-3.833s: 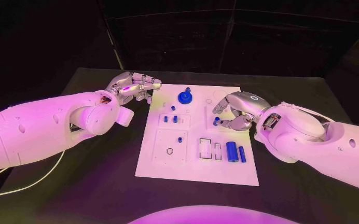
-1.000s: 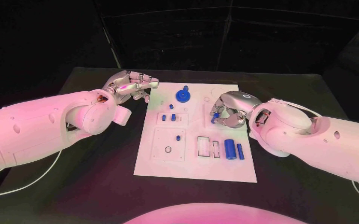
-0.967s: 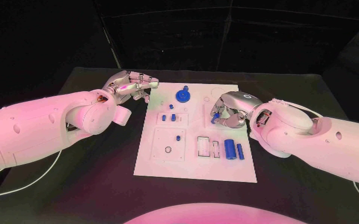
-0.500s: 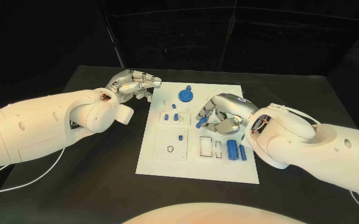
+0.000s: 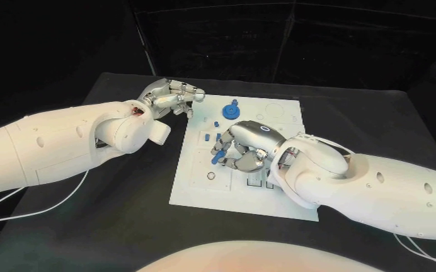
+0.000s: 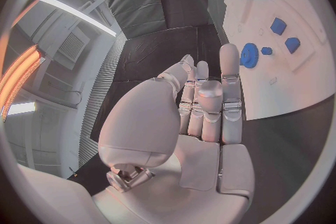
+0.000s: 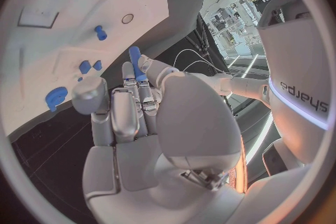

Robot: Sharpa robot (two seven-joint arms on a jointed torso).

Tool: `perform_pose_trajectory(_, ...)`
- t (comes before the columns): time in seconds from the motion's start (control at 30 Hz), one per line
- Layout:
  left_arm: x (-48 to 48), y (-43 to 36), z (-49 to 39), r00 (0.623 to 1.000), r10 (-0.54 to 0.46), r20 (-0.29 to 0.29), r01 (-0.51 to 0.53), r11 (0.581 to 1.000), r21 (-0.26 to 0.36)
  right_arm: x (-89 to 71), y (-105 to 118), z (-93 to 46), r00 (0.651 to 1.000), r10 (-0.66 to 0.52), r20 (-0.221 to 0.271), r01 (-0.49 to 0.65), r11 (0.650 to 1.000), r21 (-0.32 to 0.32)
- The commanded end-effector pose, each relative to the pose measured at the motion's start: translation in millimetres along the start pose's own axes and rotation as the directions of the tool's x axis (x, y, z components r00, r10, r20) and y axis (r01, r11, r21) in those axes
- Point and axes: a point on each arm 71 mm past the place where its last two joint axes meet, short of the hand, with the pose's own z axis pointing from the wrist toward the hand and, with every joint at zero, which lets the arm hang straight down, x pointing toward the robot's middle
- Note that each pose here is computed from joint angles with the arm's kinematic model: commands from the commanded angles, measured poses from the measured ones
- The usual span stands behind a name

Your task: Assemble the parts on the task board

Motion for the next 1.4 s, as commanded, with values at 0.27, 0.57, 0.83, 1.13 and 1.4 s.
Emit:
perform_pose_trajectory(0.27, 6.5, -1.8, 4.5, 1.0, -0.005, -0.021, 0.005, 1.0, 0.008, 23.8, 3.1, 11.5, 0.993, -0.076, -0.085, 0.072, 0.996, -0.043)
perform_pose_trajectory(0.57, 7.3, -1.9, 5.6, 1.0, -0.005, -0.023, 0.005, 1.0, 0.009, 30.0, 4.2, 14.7, 0.988, -0.103, -0.118, 0.099, 0.994, -0.036)
perform_pose_trajectory(0.83, 7.2, -1.8, 5.8, 1.0, -0.005, -0.023, 0.005, 1.0, 0.009, 32.3, 1.8, 15.5, 0.981, -0.128, -0.144, 0.128, 0.992, -0.01)
perform_pose_trajectory(1.13, 7.6, -1.8, 6.0, 1.0, -0.005, -0.024, 0.005, 1.0, 0.009, 33.6, 0.9, 16.7, 0.977, -0.146, -0.155, 0.148, 0.989, 0.002)
perform_pose_trajectory(1.4, 7.9, -1.8, 6.1, 1.0, -0.006, -0.026, 0.006, 1.0, 0.008, 35.7, 0.1, 20.1, 0.973, -0.163, -0.161, 0.166, 0.986, 0.009)
